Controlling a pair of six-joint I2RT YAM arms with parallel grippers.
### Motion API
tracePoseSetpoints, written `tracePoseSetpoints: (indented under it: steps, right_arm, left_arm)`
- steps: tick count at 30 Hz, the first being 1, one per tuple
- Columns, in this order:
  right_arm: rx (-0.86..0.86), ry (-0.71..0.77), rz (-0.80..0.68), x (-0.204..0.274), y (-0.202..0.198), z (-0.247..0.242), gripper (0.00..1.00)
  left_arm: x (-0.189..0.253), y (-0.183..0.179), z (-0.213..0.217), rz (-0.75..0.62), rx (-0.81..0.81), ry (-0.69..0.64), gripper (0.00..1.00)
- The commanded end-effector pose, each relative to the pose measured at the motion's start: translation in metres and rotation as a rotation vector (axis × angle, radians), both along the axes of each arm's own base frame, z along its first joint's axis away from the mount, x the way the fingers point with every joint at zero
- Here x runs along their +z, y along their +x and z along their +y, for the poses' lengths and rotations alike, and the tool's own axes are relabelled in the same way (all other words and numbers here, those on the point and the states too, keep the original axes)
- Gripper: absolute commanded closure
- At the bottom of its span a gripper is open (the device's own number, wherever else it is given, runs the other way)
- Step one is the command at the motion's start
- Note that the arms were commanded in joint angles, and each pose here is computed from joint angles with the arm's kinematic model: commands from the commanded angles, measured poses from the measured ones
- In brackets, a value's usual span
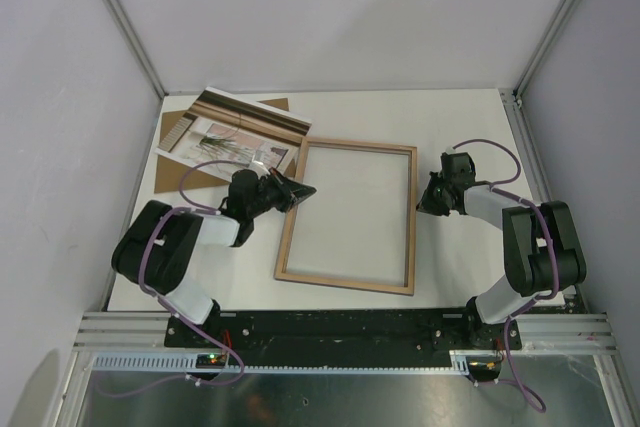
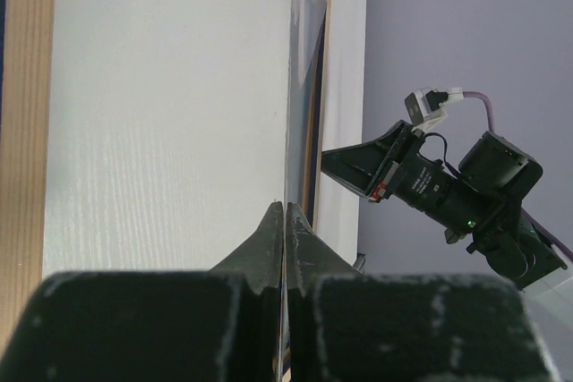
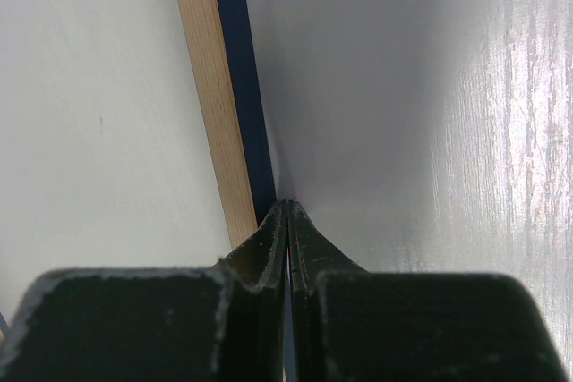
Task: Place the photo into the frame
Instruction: Place the glass panel in the frame body.
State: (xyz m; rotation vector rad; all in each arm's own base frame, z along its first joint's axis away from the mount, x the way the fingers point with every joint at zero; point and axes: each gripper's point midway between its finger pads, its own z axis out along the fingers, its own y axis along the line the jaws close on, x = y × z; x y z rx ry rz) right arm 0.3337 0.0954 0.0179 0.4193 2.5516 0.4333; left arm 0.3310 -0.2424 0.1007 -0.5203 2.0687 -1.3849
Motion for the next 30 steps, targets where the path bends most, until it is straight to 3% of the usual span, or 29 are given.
tracePoseSetpoints:
  steps: [1,30]
  right_arm:
    - [0.003,-0.054,0.093,-0.0186,-0.0212,-0.0097,0.98]
    - [0.0,-0.059,0.086,-0.0174,-0.0201,-0.0115,0.97]
  left_arm:
    - [0.0249,0.0031,-0.0066,-0.067,-0.03,-0.005,1.0]
    - [0.0158,0.0063,-0.0088,0.032,-0.037,0.024,1.0]
